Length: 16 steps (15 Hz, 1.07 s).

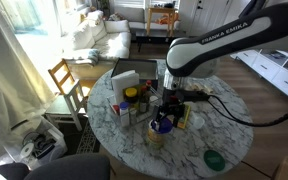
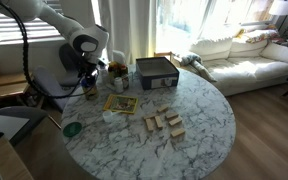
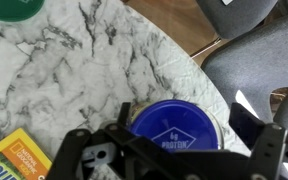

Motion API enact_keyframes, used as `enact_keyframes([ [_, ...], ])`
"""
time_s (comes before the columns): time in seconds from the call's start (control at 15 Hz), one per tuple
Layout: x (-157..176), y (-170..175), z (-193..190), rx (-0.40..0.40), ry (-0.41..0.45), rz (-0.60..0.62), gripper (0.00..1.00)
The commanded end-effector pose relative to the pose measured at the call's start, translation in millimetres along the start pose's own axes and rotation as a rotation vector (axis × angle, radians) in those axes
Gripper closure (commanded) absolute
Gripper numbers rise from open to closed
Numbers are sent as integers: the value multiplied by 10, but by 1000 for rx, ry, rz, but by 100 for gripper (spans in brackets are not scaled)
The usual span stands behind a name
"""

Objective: Put the measuring cup on the table then unstack the yellow tins

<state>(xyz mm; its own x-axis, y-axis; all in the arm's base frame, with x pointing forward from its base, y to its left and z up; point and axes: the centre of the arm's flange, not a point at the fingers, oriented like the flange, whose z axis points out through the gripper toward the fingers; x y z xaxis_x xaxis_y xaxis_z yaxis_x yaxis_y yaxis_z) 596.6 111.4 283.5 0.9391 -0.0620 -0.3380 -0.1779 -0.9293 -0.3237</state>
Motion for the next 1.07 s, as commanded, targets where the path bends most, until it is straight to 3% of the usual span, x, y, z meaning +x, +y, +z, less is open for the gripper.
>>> enact_keyframes([
  [0.0,2,-72,17,-17,-7,-18,0],
  [1.0,4,-163,15,-121,27,-24,0],
])
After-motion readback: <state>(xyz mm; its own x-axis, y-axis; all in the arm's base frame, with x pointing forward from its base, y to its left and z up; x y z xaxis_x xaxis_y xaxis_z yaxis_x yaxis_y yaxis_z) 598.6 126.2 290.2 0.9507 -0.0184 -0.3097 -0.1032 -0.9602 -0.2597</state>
